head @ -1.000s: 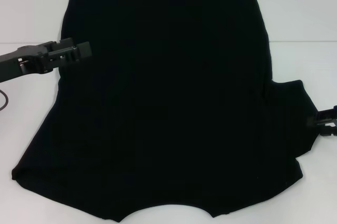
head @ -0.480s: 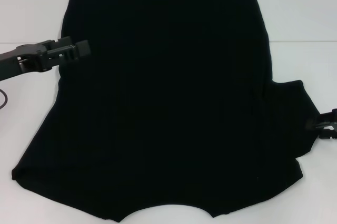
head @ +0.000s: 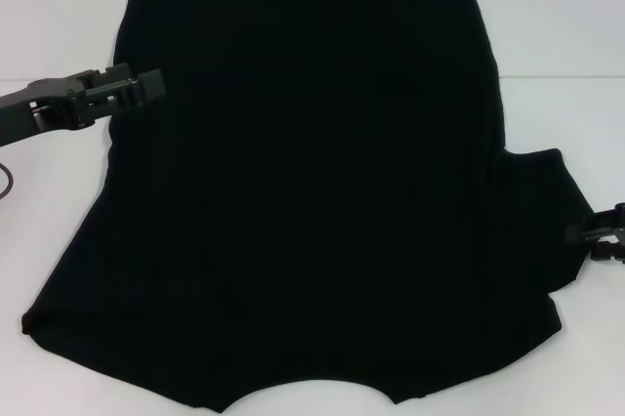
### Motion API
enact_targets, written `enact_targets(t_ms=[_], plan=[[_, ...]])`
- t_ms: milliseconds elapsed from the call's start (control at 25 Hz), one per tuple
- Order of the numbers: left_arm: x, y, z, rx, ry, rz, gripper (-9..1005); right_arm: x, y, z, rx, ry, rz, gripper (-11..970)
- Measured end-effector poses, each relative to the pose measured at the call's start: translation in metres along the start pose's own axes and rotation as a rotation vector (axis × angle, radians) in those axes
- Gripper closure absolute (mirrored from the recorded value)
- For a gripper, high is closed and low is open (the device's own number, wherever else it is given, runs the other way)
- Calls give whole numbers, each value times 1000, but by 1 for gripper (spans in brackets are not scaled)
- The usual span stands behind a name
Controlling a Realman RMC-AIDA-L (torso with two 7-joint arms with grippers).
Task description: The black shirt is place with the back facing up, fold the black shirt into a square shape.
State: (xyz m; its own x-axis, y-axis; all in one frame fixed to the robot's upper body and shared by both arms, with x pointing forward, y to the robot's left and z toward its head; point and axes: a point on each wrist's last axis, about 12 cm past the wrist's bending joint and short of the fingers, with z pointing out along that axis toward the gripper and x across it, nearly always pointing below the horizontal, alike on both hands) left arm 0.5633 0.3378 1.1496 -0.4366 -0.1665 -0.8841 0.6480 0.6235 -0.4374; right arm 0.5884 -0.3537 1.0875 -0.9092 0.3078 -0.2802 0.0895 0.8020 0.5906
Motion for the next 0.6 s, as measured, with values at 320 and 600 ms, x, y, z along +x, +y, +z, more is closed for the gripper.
enact_targets(t_ms=[320,600], plan=[[0,0,0,0,0,0,212,-2,5,8,3,-25,-10,412],[0,0,-1,-2,-9,-2,212,-6,15,15,-7,-47,-24,413]])
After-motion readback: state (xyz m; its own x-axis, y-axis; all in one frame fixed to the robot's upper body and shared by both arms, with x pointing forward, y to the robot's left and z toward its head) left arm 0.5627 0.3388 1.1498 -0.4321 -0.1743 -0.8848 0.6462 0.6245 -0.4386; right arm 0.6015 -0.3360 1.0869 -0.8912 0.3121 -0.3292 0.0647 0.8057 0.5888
